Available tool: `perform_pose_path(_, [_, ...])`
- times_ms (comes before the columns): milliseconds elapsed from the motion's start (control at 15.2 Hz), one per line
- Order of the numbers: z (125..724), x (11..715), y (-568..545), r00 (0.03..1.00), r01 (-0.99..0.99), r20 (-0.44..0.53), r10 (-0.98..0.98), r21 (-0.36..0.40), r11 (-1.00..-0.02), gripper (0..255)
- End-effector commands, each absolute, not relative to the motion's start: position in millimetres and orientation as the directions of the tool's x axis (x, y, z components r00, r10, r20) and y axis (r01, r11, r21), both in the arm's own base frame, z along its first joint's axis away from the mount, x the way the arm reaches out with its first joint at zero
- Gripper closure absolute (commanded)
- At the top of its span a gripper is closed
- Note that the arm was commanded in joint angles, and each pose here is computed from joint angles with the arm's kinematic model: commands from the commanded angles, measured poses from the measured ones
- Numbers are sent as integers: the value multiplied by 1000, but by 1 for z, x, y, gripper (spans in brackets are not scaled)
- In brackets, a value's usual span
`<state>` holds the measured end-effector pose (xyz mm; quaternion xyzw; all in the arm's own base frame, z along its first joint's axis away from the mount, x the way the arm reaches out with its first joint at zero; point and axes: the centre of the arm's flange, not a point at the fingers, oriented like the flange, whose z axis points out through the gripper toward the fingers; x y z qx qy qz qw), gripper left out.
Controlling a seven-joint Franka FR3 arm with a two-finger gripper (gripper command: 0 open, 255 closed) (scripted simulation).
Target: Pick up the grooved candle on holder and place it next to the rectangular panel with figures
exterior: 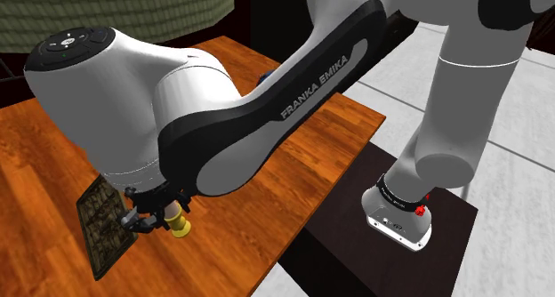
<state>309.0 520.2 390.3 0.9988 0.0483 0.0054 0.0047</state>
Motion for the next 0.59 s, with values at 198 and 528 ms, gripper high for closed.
perform_pose_path(198, [367, 309, 521, 995, 96, 11, 97, 10, -995, 255])
perform_pose_path(528, [367, 309, 521, 995, 96, 11, 97, 10, -995, 255])
